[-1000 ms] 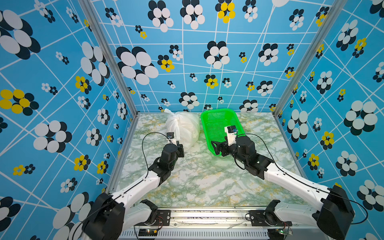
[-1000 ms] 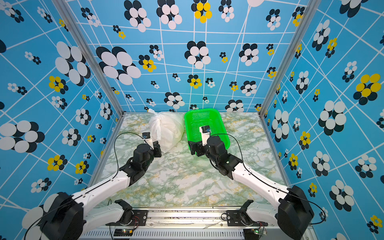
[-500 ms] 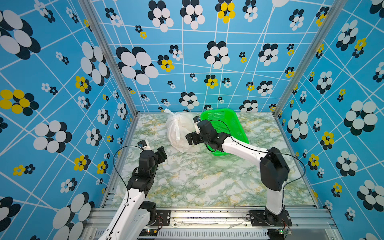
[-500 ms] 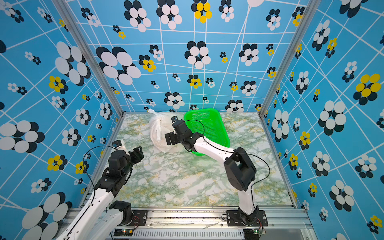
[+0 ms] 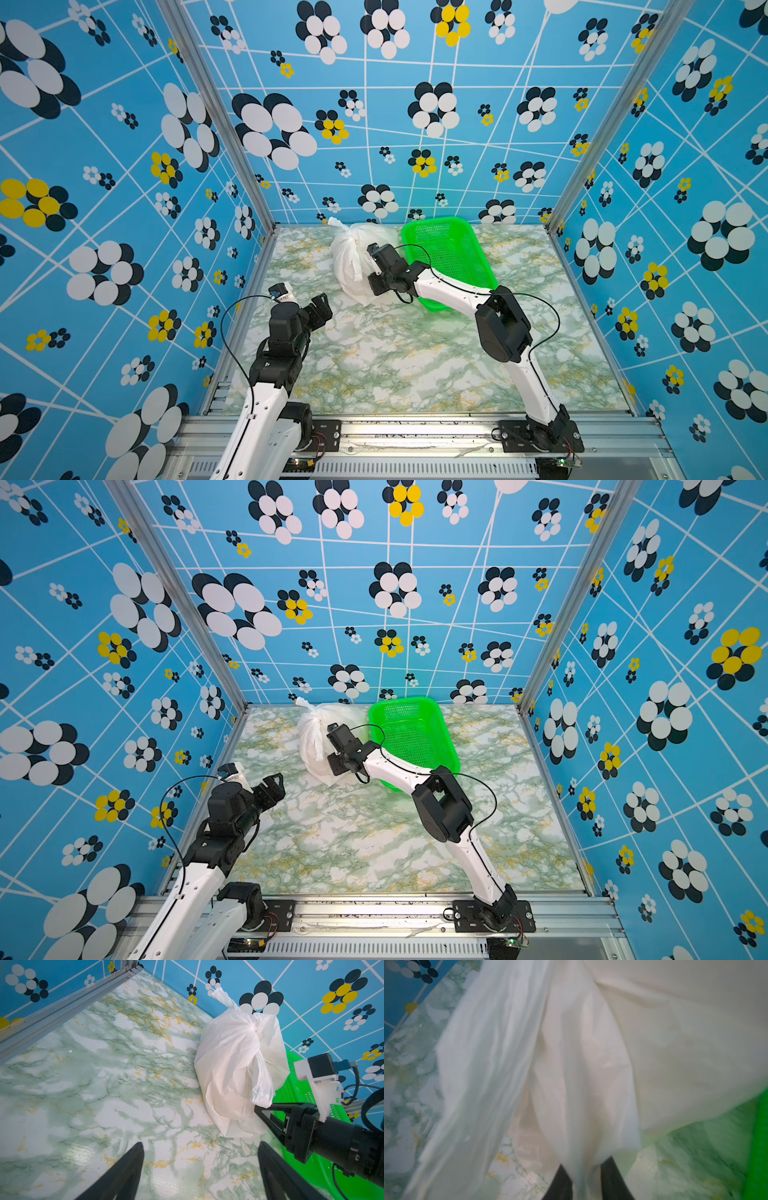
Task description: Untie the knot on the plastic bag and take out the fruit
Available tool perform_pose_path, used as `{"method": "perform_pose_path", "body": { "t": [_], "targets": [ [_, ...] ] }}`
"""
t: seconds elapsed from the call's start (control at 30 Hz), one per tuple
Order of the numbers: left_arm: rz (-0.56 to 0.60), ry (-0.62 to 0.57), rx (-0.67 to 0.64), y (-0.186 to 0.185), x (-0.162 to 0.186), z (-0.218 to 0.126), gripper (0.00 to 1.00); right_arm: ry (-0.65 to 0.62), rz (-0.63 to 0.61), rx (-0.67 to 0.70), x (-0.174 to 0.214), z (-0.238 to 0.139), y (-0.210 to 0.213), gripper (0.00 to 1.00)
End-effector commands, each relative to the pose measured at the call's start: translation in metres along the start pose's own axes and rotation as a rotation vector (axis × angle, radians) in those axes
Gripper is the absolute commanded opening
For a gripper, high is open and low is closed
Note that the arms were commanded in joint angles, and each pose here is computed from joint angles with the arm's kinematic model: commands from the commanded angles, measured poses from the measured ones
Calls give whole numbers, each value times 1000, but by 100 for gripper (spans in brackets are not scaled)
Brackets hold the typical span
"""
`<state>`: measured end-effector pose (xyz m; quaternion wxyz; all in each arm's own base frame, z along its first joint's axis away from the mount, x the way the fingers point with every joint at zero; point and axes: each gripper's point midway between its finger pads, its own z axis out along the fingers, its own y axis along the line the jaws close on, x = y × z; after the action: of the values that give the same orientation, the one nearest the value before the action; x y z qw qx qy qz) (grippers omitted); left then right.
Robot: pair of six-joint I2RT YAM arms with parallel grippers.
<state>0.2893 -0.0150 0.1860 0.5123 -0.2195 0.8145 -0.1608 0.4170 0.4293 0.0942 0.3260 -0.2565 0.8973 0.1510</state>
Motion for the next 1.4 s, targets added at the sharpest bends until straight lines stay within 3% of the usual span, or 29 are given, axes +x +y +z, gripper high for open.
{"method": "perform_pose_path", "body": {
  "t": [0.0,0.23,0.37,0.43,0.5,0.53,0.67,0.9,1.13,1.37],
  "targets": [
    [-10,-28,34,-10,-15,-9,87,-26,-7,-17,6,-35,7,0],
    [2,-30,64,-18,-19,-19,87,21,-124,-89,85,-89,26,0],
    [17,-5,103,-26,-17,-23,86,14,-117,-61,121,-121,7,0],
    [16,16,152,-34,-13,-26,84,8,-120,-67,132,-134,2,8],
    [13,35,212,-42,-5,-28,84,4,-120,-114,140,-143,6,29],
    [9,35,246,-46,-3,-30,84,-10,-115,-136,139,-149,9,38],
    [34,36,344,-58,15,-37,83,-78,-88,-161,126,-167,12,52],
    [160,21,415,-76,42,-54,80,-206,-62,-220,81,-197,26,60],
    [234,83,416,-89,59,-42,80,-183,-63,-73,52,-174,14,77],
    [274,141,418,-102,76,-27,81,-129,-73,-25,35,-141,15,78]
  ]
}}
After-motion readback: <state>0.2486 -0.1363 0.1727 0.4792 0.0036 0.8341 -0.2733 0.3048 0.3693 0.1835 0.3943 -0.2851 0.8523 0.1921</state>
